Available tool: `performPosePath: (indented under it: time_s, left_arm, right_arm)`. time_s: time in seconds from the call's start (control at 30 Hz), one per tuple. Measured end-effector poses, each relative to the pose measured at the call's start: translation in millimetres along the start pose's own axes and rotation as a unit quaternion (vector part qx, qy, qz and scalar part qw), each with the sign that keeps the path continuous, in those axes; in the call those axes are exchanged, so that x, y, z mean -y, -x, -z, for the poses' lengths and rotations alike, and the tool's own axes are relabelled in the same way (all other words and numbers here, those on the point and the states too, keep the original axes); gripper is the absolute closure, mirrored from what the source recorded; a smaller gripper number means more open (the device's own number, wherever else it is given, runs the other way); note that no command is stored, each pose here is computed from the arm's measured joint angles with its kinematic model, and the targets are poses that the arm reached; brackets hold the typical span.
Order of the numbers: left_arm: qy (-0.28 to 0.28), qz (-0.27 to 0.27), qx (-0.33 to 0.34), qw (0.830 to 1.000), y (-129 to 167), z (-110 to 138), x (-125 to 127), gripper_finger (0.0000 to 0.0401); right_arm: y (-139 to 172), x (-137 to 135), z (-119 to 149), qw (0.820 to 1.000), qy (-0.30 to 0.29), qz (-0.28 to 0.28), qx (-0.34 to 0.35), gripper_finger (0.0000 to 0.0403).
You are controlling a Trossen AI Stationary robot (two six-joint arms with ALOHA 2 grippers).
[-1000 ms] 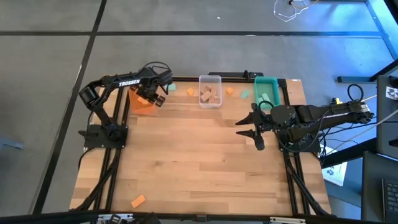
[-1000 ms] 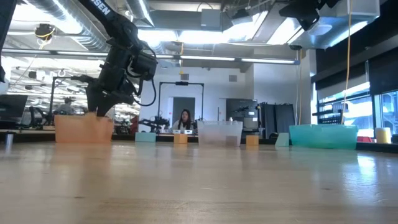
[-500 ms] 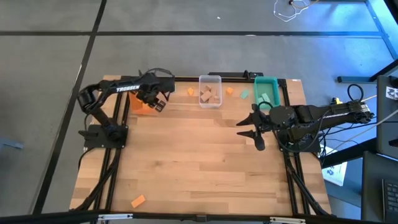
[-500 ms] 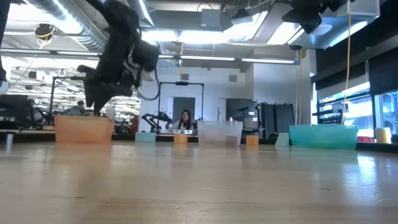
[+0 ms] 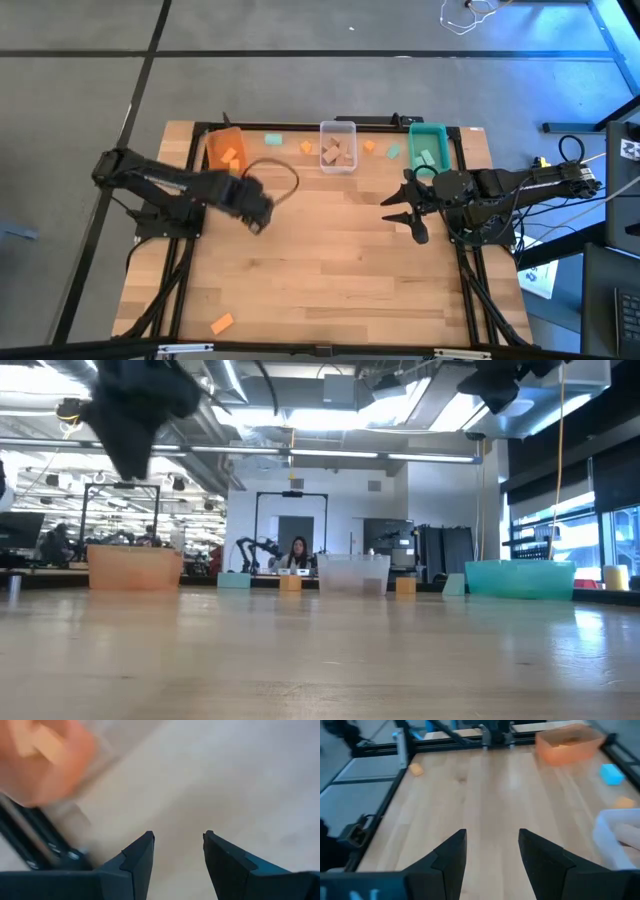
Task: Sort & place blocks by color
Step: Put the orange block into the orange bin
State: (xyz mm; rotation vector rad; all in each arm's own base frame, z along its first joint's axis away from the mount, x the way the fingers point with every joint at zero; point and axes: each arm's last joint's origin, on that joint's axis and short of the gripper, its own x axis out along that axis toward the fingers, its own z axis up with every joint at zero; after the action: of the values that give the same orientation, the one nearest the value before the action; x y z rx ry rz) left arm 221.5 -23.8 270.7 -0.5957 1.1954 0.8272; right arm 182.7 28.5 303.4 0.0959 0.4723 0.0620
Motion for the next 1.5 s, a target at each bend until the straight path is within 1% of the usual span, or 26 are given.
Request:
performPosePath:
  time_s: [0.1,0.27,0.43,0.5,0.57,0.63,0.73,0.83,0.97,1.13,1.27,1.4,1.5]
  left_arm:
    - [0.006,0.025,-0.006,1.000,9,31,15,0.0239]
    - [0.033,0.064,-0.016,0.997,21,80,33,0.0239]
    - [0.069,0.124,-0.038,0.989,35,124,41,0.0239]
    - [0.068,0.151,-0.049,0.985,40,139,43,0.0239]
    - [0.052,0.175,-0.058,0.981,45,152,45,0.0239]
    - [0.028,0.188,-0.065,0.980,47,165,47,0.0241]
    - [-0.027,0.197,-0.093,0.976,45,185,53,0.0241]
    - [-0.089,0.212,-0.111,0.967,38,205,65,0.0242]
    - [-0.140,0.234,-0.131,0.953,26,230,82,0.0242]
    - [-0.159,0.231,-0.134,0.950,5,254,97,0.0242]
    - [-0.175,0.210,-0.133,0.953,-12,270,102,0.0242]
    - [-0.186,0.194,-0.130,0.954,-20,278,102,0.0242]
    - [-0.184,0.181,-0.126,0.958,-23,279,100,0.0242]
  right_arm:
    - [0,-1,0,1.000,0.003,-0.021,-0.003,0.0222]
    - [0,-1,0,1.000,0.016,-0.021,-0.002,0.0222]
    - [0,-1,0,1.000,0.017,-0.021,-0.002,0.0222]
    - [0,-1,0,1.000,0.017,-0.021,-0.002,0.0222]
    - [0,-1,0,1.000,0.018,-0.021,-0.002,0.0222]
    - [0,-1,0,1.000,0.019,-0.021,-0.002,0.0222]
    - [0,-1,0,1.000,0.018,-0.021,-0.002,0.0222]
    - [0,-1,0,1.000,0.017,-0.021,-0.002,0.0222]
    - [0,-1,0,1.000,0.013,-0.020,-0.002,0.0222]
    - [0,0,0,1.000,0.012,-0.004,0.000,0.0222]
    - [0,1,0,1.000,0.012,0.009,0.002,0.0222]
    - [0,1,-1,1.000,0.011,0.010,0.005,0.0222]
    - [0,0,-2,1.000,0.011,0.009,0.011,0.0222]
